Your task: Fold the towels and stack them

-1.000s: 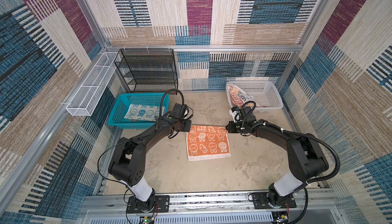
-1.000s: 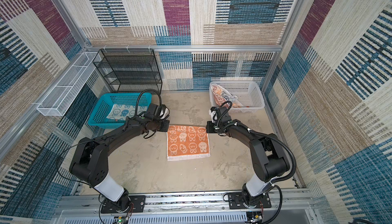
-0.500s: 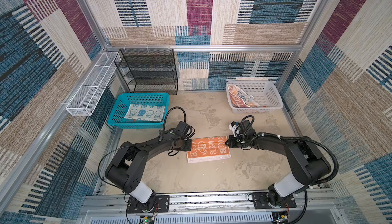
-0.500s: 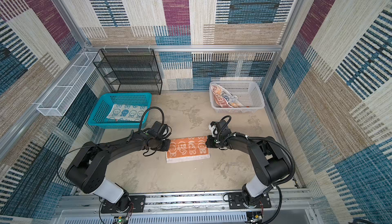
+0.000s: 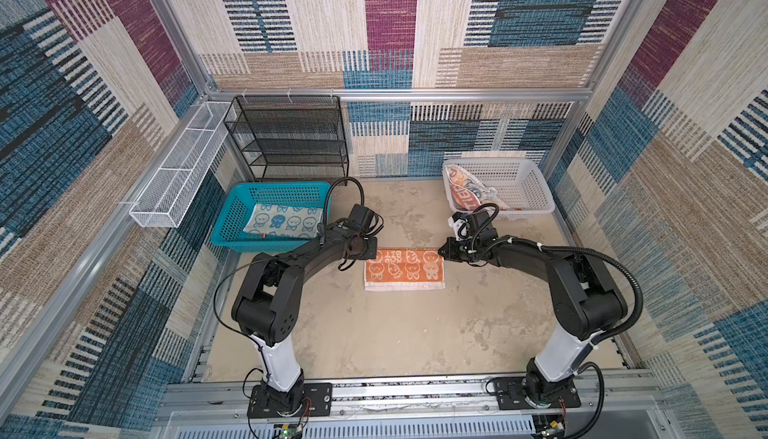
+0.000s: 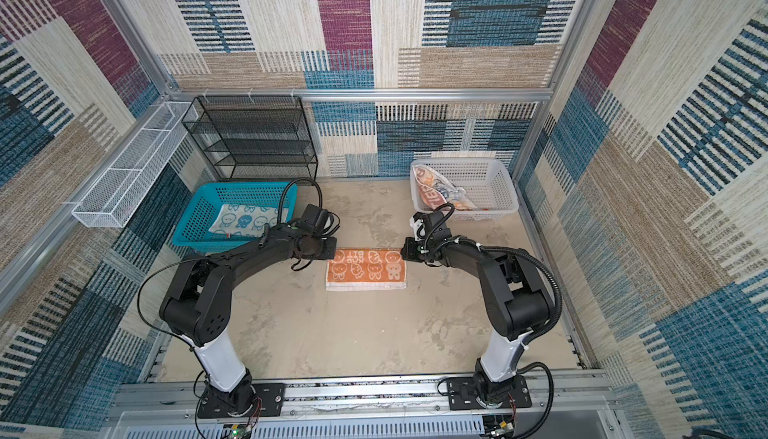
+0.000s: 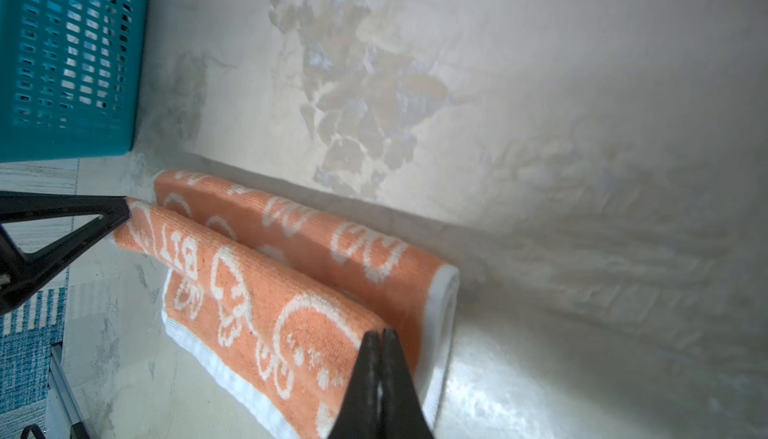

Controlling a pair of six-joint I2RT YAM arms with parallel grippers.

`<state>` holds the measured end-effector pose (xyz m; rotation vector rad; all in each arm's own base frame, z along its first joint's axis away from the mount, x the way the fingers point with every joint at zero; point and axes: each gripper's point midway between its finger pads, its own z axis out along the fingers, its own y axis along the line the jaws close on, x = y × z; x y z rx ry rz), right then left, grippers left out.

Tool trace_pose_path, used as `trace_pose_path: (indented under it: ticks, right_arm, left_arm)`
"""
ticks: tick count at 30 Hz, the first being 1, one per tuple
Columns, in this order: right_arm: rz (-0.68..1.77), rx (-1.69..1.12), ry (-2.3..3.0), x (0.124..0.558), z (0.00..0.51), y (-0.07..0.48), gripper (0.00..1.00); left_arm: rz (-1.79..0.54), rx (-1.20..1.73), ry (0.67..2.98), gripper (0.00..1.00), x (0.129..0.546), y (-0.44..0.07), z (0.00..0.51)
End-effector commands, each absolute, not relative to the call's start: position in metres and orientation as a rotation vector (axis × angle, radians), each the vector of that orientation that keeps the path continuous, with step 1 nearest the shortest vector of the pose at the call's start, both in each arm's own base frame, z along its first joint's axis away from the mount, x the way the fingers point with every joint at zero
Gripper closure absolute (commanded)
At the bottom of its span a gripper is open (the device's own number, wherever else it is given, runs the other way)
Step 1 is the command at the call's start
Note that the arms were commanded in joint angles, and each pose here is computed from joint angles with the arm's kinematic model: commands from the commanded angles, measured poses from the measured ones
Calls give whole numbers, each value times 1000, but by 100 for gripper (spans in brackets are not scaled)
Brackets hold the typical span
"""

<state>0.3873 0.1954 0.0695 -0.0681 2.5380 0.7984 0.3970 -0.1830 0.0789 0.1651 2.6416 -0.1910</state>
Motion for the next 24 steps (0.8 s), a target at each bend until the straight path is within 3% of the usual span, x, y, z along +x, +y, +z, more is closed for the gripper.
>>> trace_pose_path:
  ticks: [1,13,24]
  right_arm:
    - [768,-76,2545,381,77,190,100]
    - [836,-52,2601,327,46,193,100]
    - [823,-51,2635,326,31,196,97]
  left_arm:
    - [-152,203,2640,100,390,-176,90]
    - [-274,196,2675,100,335,-179,65]
    - [-262,207,2721,100,324,-177,39]
